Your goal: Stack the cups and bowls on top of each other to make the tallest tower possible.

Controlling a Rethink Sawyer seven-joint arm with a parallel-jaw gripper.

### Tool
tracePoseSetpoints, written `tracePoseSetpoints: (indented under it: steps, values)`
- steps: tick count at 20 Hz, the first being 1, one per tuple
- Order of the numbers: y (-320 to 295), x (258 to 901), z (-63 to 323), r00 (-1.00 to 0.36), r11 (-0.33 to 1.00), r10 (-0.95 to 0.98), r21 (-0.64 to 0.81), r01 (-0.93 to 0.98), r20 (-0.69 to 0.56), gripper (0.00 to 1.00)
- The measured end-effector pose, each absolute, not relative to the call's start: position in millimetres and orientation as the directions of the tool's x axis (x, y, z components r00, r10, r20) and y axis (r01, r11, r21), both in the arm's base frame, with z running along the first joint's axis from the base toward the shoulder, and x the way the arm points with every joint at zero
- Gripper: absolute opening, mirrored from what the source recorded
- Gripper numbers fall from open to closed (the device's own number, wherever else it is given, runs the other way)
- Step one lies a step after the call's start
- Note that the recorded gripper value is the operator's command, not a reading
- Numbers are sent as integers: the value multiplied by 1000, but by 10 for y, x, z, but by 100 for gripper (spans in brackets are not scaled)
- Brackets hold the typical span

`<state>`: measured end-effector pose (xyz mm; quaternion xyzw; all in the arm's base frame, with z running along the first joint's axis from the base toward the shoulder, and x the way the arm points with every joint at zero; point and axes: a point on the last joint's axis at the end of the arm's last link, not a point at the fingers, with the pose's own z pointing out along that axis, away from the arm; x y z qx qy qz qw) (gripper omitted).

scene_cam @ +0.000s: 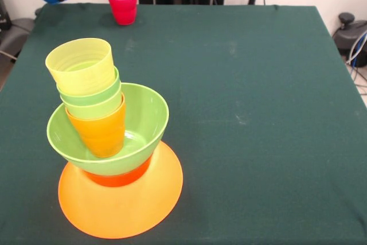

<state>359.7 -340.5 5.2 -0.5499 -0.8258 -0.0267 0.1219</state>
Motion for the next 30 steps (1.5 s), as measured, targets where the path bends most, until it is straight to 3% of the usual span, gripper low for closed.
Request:
tracePoseSetpoints:
  steps: [13, 30]
  values:
    - [-3305, 4044, 373, -422, 440, 886, -65, 895, 194, 0]
    - [-2742, 4712, 389, -559, 572, 815, -57, 818, 154, 0]
